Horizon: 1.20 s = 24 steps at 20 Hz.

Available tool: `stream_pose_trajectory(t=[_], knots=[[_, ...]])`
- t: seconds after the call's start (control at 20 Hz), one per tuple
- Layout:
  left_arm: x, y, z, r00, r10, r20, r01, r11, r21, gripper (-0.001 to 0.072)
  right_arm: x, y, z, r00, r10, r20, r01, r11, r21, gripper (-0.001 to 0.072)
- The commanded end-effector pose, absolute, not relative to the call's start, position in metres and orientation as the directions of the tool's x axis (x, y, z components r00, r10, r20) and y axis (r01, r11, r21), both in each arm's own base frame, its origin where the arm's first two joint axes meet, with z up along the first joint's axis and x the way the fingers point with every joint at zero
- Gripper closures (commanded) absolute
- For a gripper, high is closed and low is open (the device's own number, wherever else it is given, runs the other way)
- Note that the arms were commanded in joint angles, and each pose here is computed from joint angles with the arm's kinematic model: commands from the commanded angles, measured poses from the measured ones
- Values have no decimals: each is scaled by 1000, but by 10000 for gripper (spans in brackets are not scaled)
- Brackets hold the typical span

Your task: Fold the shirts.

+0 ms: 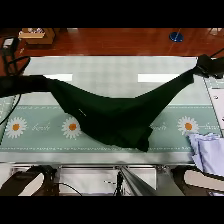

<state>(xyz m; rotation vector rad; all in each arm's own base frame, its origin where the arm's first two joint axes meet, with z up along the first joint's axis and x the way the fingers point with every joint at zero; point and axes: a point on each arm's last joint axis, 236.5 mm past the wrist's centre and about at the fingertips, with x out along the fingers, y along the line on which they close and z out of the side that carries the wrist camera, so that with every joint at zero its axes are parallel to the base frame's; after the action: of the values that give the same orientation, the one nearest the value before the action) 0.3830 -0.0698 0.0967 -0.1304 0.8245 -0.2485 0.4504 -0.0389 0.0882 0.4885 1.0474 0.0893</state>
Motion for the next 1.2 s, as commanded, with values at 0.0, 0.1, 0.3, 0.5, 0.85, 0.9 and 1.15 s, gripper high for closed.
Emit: stream_pose_trajectory(t=[0.0,0.1,0.3,0.5,0.85,0.9,1.15], knots=[[418,-73,64,666,-272,-695,125,959,-255,684,492,-57,68,594,254,-763,202,871,447,692],[418,-85,39,613,-299,-732,124,951,-285,683,497,-60,41,560,259,-787,218,870,442,692],[415,-106,4,533,-322,-782,147,946,-289,683,506,-77,-2,525,209,-825,226,900,372,692],[414,-111,-4,514,-326,-793,152,945,-290,683,529,-96,11,619,129,-775,236,910,340,692],[396,-115,-13,439,-343,-830,161,939,-303,683,497,-64,31,521,256,-815,144,914,379,482],[394,-115,-14,429,-345,-835,162,938,-305,683,492,-60,50,522,268,-810,113,919,377,428],[392,-115,-15,421,-346,-838,163,938,-306,683,398,-12,116,316,393,-864,-23,913,407,278]])
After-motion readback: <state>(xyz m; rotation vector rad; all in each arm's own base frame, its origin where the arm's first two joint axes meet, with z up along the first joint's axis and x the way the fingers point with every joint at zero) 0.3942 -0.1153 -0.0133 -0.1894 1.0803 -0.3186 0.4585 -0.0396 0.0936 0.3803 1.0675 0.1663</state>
